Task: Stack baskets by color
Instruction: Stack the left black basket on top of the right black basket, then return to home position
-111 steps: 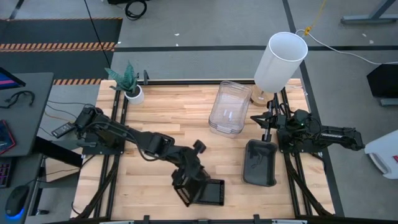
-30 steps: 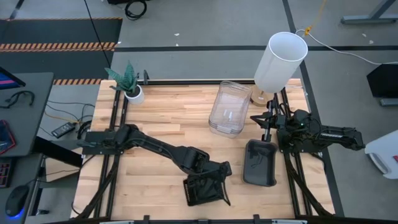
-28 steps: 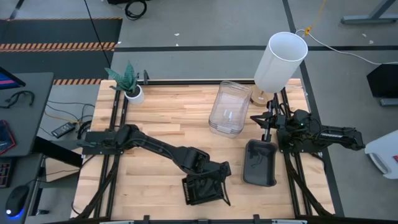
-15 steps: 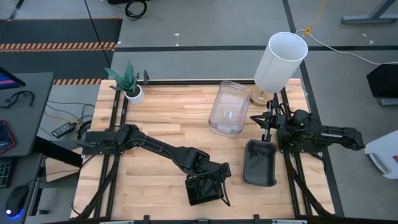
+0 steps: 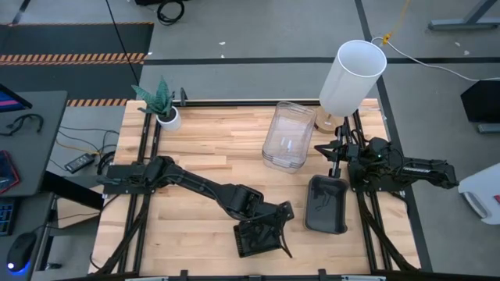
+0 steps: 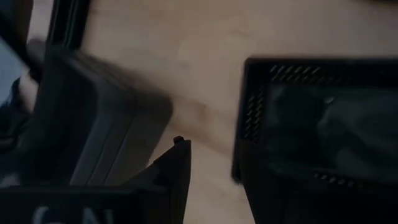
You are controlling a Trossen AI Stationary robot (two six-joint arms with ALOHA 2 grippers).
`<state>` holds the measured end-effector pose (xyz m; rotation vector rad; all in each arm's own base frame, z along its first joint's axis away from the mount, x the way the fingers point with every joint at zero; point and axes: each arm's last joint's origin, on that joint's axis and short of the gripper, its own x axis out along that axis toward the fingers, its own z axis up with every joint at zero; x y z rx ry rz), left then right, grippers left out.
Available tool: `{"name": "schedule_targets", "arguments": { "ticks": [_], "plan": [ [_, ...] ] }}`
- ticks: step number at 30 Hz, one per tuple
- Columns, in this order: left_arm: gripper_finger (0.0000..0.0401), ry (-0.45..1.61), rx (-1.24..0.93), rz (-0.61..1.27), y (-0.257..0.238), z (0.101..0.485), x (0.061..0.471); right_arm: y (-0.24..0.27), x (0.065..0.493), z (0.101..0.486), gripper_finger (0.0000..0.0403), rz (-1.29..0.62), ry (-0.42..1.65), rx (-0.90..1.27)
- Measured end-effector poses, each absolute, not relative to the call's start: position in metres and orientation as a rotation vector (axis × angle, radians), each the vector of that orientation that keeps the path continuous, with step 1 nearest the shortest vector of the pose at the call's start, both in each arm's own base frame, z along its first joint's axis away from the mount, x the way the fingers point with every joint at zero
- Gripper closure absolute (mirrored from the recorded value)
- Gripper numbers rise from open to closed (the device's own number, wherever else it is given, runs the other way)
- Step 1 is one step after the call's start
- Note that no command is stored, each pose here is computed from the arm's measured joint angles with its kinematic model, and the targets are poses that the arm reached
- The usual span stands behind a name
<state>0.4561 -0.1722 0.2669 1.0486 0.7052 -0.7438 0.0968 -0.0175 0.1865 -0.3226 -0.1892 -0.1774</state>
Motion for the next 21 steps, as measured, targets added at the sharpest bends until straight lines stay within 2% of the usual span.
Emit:
{"name": "schedule_targets", "arguments": {
  "ticks": [6, 15, 21],
  "plan": [
    [0.0278, 0.835, 1.022, -0.540, -0.166, 0.268, 0.453, -0.018, 0.097, 0.187, 0.0381, -0.177, -0.189, -0.323],
    [0.0345, 1.173, 0.734, -0.387, -0.132, 0.282, 0.423, -0.018, 0.097, 0.186, 0.0381, -0.178, -0.189, -0.323],
    [0.0346, 1.452, 0.509, -0.280, -0.107, 0.288, 0.397, -0.018, 0.097, 0.187, 0.0381, -0.178, -0.190, -0.323]
  ]
}}
